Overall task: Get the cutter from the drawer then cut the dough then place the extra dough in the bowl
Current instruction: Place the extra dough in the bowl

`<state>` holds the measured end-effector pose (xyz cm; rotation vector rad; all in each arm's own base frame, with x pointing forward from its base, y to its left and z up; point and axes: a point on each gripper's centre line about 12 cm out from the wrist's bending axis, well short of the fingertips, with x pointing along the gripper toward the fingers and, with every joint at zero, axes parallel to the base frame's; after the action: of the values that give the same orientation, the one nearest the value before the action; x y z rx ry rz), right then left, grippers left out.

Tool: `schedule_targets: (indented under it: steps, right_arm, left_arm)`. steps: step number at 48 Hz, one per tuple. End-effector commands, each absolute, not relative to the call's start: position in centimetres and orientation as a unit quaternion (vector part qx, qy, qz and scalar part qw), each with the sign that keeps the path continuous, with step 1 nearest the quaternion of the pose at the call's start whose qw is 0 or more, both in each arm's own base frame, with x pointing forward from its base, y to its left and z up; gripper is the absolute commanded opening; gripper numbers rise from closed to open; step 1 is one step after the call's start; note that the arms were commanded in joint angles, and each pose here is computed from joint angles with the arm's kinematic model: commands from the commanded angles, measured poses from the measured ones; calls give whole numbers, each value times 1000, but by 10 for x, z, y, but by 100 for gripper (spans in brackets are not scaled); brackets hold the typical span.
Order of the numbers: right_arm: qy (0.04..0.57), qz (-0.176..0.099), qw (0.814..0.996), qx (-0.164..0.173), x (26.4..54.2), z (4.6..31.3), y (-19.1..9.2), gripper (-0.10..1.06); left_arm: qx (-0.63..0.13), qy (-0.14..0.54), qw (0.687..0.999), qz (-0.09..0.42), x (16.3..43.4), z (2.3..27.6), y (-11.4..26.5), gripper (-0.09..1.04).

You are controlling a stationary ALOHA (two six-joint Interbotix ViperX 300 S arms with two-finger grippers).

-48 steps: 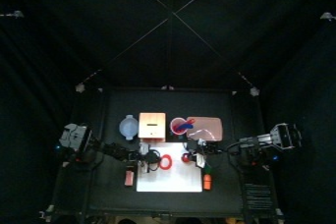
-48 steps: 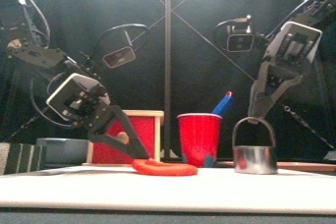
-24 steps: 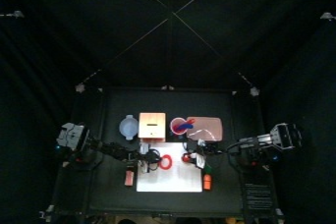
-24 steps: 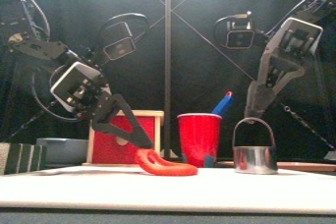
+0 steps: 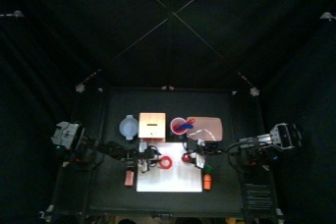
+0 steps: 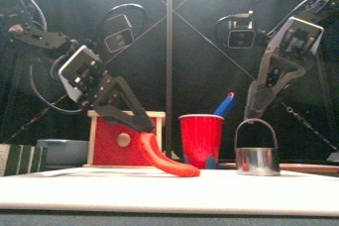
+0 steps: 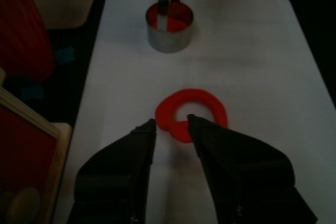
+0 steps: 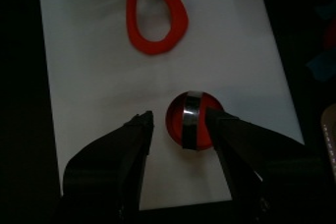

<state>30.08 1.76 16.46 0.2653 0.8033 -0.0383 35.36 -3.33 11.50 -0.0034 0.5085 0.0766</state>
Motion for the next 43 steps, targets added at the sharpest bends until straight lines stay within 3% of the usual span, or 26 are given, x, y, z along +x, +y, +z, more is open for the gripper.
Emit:
schedule_targets:
  steps: [1,18,29,43]
  right_arm:
    - [368,-18,921,130,309,176,17,83]
    - [377,-16,918,126,318,169,19,83]
    - [373,-15,920,122,322,171,19,83]
    - [371,-14,920,124,323,173,20,83]
  left_arm:
    - [-13,225,973,44,358,133,-32,75]
    - [-11,223,974,43,360,134,-32,75]
    - [0,249,967,48,367,116,-24,75]
    - [43,310,950,14,387,99,-19,75]
